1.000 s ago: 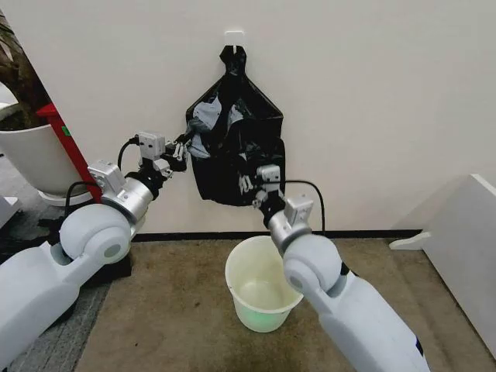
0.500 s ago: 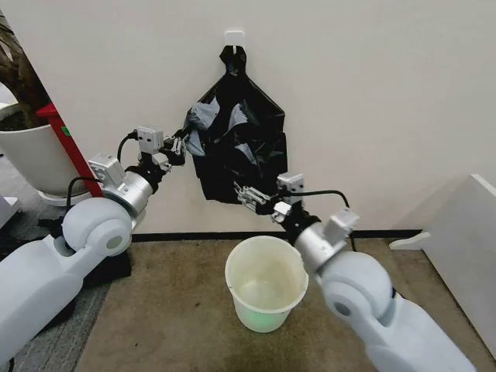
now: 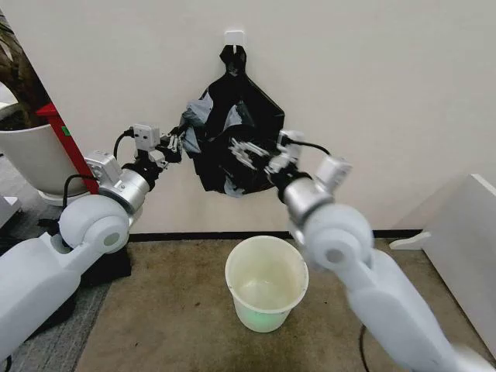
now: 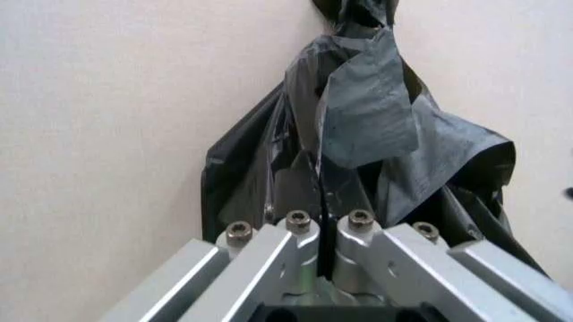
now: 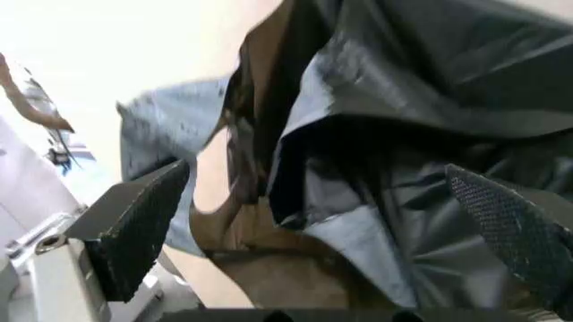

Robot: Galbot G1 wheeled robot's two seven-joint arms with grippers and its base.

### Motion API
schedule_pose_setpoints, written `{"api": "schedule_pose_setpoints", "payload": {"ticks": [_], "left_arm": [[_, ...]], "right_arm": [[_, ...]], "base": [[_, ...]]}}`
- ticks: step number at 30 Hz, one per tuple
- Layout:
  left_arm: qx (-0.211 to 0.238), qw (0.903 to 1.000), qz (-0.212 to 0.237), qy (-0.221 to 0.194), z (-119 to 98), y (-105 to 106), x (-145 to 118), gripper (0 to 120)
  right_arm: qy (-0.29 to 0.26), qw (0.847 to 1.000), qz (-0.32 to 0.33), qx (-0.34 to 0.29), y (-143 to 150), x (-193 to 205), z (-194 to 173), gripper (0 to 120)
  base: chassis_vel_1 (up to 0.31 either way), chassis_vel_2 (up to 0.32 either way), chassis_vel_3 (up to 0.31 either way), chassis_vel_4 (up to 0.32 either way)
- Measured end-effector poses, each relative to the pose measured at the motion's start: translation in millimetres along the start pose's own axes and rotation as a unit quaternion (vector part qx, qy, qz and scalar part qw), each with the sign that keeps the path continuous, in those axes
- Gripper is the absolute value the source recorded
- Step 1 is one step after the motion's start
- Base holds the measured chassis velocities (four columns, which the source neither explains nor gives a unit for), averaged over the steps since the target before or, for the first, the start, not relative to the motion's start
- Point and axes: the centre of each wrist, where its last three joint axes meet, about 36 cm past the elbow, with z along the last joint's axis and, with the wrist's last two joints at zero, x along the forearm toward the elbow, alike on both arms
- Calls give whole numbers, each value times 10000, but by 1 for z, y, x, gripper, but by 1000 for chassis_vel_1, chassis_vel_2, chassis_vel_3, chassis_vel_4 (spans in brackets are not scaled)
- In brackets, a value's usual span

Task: Place the garbage bag over the trash bin.

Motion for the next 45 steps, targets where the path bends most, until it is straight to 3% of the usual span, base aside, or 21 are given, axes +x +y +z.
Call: {"api": "schedule_pose_setpoints", "payload": {"ticks": [9, 15, 27, 40, 45], "left_arm": [[13, 10000, 29, -45, -1, 0, 0, 0], [23, 10000, 58, -52, -1, -2, 0, 0], [10, 9999, 96, -99, -3, -4, 1, 0], [-31, 9999, 33, -142, -5, 2, 1, 0], [-47, 9999, -23, -160, -5, 6, 0, 0]], "right_arm": [[99, 9984, 469, 300, 24, -33, 14, 100], [-92, 9929, 825, 854, 28, -54, 21, 100], [29, 9915, 969, 868, 39, -70, 23, 91], [15, 9872, 1328, 887, 9, -70, 25, 39], [12, 9857, 1451, 853, -3, -69, 23, 24]], "base": [[0, 0, 0, 0], [0, 0, 0, 0], [0, 0, 0, 0], [0, 0, 0, 0], [0, 0, 0, 0]]}}
